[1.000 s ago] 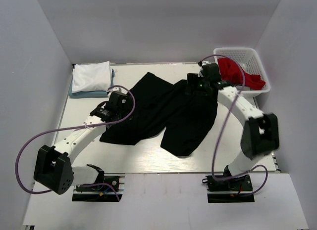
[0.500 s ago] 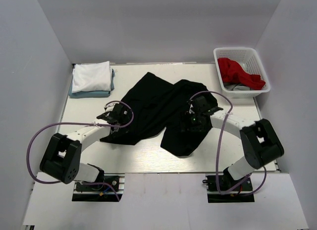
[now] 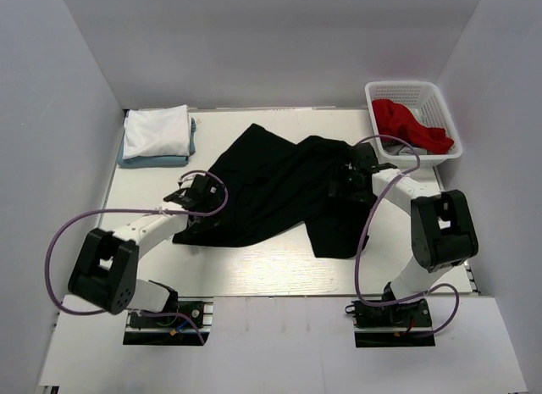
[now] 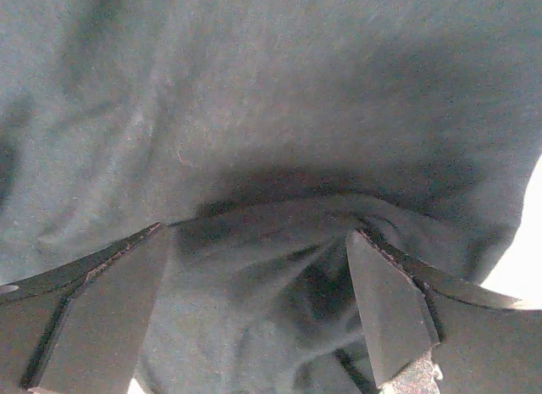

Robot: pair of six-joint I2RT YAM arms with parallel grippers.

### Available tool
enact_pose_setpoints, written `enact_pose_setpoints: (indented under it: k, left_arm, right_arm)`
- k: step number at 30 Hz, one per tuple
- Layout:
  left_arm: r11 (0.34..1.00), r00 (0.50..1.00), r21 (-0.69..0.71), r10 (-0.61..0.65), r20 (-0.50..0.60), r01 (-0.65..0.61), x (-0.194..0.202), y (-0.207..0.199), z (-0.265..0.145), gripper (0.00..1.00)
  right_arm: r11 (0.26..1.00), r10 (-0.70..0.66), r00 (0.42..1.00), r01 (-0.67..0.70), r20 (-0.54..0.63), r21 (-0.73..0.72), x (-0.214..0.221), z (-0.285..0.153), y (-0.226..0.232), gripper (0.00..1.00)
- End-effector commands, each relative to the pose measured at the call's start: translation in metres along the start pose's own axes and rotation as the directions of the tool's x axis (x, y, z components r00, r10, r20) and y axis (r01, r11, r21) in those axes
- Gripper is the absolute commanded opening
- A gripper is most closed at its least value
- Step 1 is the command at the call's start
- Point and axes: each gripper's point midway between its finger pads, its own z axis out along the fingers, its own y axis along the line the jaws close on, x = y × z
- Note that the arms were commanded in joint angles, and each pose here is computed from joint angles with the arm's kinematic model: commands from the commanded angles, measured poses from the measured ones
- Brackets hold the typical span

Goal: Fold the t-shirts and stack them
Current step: Flatten out the tshirt

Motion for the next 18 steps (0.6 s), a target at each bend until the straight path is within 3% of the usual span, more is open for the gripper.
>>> enact_pose_setpoints:
  k: [1,6,11,18]
  left_arm:
    - [0.999,0.997,0.051,-0.013,0.072,0.01,-0.02,-0.007,-0.029,0.99]
    - [0.986,0.974,0.048,-0.165,0.154,0.16,-0.027,0.014,-0.059,0.99]
    - [0.941,0.938,-0.154,-0.264,0.226,0.302,-0.019,0.066,-0.055,0.99]
    - [0.879,0.932,-0.315,-0.313,0.183,0.357,-0.004,0.097,-0.027,0.99]
  right_arm:
    - [0.998,-0.06,0.99,0.057,0.131,0.026,-0.04,-0.035,-0.001,0.9]
    - [0.996,0.021,0.989,-0.034,0.147,0.086,-0.005,-0.075,-0.026,0.9]
    - [0.977,0.157,0.984,-0.167,0.087,0.129,0.047,-0.083,-0.045,0.9]
    - [0.948,0.241,0.97,-0.228,-0.032,0.224,0.099,-0.078,-0.066,0.9]
